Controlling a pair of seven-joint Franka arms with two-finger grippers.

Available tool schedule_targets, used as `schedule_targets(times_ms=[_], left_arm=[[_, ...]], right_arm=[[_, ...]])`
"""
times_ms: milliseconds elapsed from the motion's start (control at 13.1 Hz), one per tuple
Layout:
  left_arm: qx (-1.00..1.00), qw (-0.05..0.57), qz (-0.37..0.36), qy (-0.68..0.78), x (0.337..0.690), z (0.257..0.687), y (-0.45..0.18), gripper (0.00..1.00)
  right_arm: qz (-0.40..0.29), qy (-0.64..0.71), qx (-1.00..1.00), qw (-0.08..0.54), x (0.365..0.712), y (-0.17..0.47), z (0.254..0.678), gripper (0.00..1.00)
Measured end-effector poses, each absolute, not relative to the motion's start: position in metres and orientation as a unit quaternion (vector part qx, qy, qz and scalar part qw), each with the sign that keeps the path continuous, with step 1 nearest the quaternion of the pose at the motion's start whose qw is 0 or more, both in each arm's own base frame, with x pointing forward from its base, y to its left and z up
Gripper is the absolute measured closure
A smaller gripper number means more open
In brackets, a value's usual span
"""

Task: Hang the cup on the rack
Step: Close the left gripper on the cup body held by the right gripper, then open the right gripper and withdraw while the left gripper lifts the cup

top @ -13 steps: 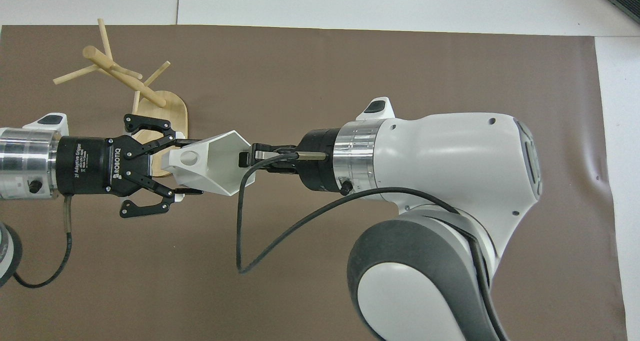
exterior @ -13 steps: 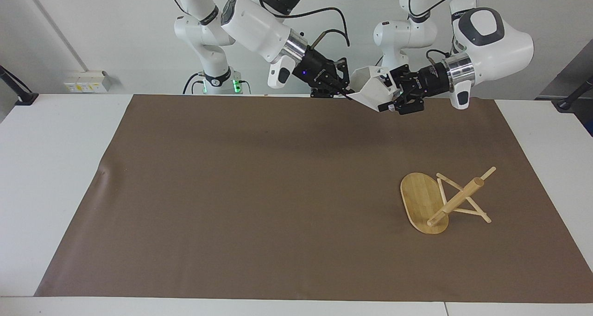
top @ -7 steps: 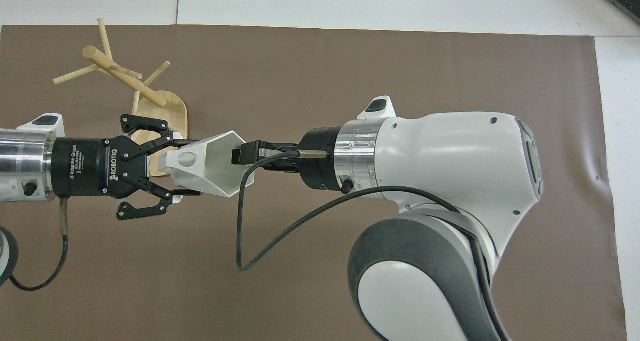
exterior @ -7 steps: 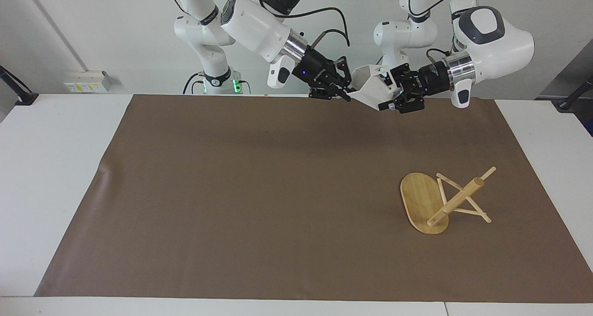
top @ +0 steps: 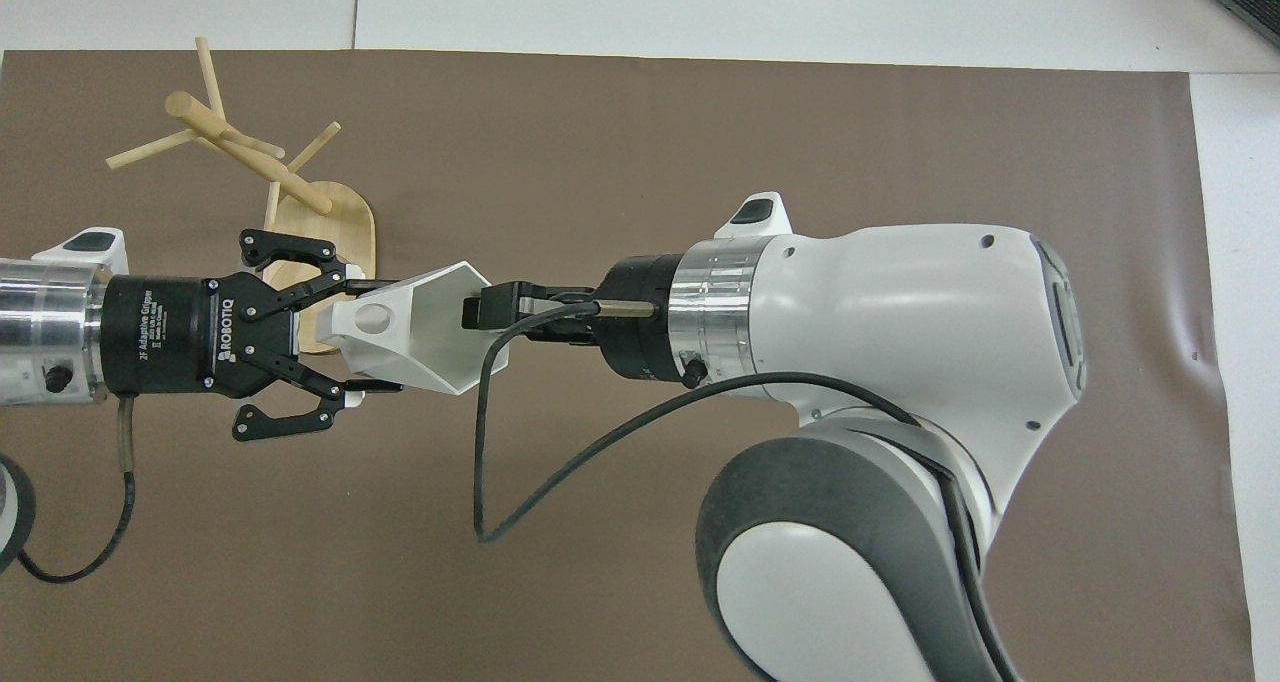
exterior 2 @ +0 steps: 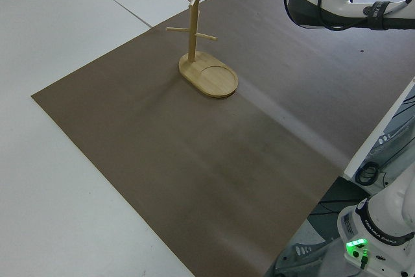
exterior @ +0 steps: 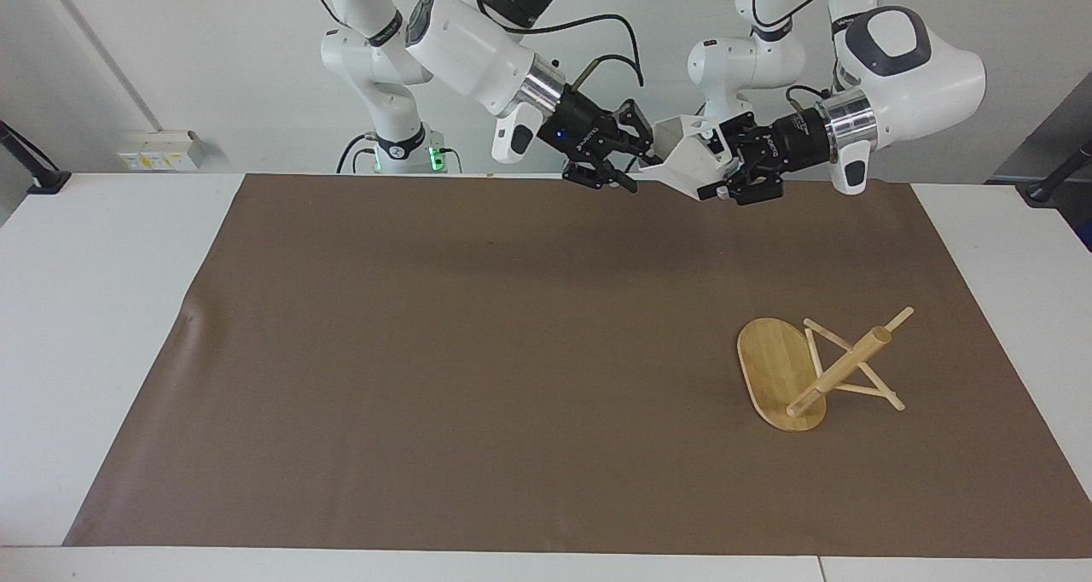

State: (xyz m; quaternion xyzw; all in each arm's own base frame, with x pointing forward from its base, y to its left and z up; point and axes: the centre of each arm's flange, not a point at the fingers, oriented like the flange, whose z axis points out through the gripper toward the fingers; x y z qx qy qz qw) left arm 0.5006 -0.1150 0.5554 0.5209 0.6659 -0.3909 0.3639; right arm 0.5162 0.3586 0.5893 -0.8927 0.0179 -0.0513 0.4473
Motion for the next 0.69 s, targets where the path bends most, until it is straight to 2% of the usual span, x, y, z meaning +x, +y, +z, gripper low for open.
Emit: schedule_targets(times_ms=[76,152,228,685], left_arm=[[0.512,0.362,-0.389,0.675,0.501,0.554,-0.115,0.29],[0.504,0.359,-0.389,0.683,0.502,0.552,-0.115,0.29],[0.491,0.356,-0.383,0.697,0.504,0.551,-0.114,0.29],[0.422,0.324,-0.334,0.778,0.511,0.546,-0.119,0.29]], right_arm=[[-0.054,0.019,-0.892,0.448,0.517,0.358,0.590,0.16],[-0.054,0.021,-0.893,0.447,0.518,0.356,0.589,0.04],[-0.054,0.022,-0.893,0.447,0.520,0.355,0.588,0.00],[-0.058,0.030,-0.893,0.446,0.526,0.346,0.587,0.00]])
